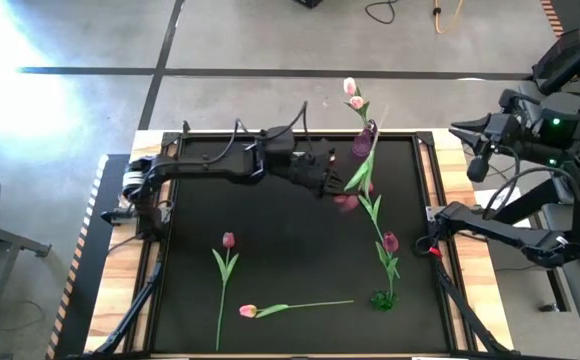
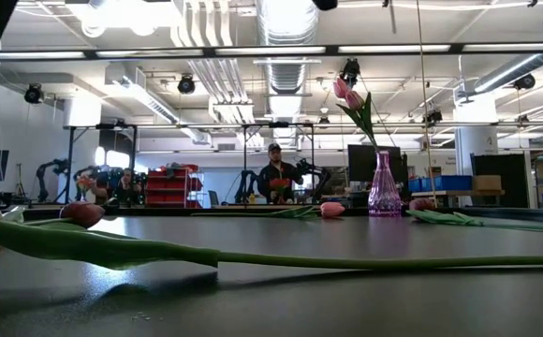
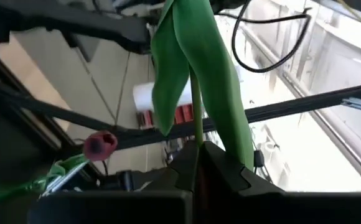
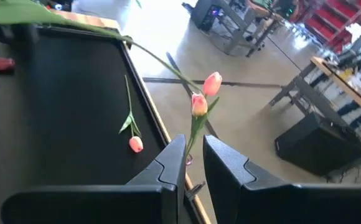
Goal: Sort flowers into vase by color
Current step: Put the bottom red tulip into the transparent green vase
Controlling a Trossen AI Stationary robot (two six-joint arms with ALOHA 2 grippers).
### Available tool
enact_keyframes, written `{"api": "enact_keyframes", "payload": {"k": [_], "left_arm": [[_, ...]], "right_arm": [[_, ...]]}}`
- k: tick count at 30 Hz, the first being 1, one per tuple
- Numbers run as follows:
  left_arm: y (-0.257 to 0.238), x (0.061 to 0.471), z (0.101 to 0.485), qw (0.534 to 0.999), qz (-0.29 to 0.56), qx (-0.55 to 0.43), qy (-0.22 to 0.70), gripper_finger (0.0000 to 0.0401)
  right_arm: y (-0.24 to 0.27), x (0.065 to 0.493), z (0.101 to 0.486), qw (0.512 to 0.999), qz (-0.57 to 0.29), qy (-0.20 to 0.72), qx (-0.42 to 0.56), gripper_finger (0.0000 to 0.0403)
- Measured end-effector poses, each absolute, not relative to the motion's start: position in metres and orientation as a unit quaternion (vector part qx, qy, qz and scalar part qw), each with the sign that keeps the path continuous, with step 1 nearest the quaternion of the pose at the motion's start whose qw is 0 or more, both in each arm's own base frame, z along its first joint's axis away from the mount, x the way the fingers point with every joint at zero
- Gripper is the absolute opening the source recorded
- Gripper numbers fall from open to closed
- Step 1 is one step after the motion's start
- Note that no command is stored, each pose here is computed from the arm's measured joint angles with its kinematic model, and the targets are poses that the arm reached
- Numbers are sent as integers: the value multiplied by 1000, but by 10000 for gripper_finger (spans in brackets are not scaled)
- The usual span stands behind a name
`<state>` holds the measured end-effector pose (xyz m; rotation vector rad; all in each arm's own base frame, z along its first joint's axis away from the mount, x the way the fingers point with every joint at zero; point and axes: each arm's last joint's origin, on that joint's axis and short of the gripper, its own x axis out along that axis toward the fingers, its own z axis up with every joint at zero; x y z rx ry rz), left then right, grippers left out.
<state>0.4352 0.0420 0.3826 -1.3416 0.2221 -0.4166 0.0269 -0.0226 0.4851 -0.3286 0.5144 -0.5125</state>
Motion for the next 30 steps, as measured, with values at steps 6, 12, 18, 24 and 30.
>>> {"api": "enact_keyframes", "payload": {"k": [6, 12, 18, 24, 30], "left_arm": [[67, 443, 379, 793, -129, -576, 152, 0], [81, 437, 399, 861, -29, -449, 236, 0], [87, 424, 407, 909, 76, -290, 288, 0], [85, 414, 394, 888, 37, -329, 319, 0], [87, 419, 398, 870, -16, -380, 314, 0]], "right_arm": [[-30, 33, 485, 918, -231, 263, -185, 50], [-50, 49, 488, 932, -227, 249, -134, 50], [-98, 90, 480, 950, -191, 240, 52, 66], [-101, 109, 477, 958, -135, 255, 1, 146], [-91, 135, 474, 946, -72, 289, -129, 210]]}}
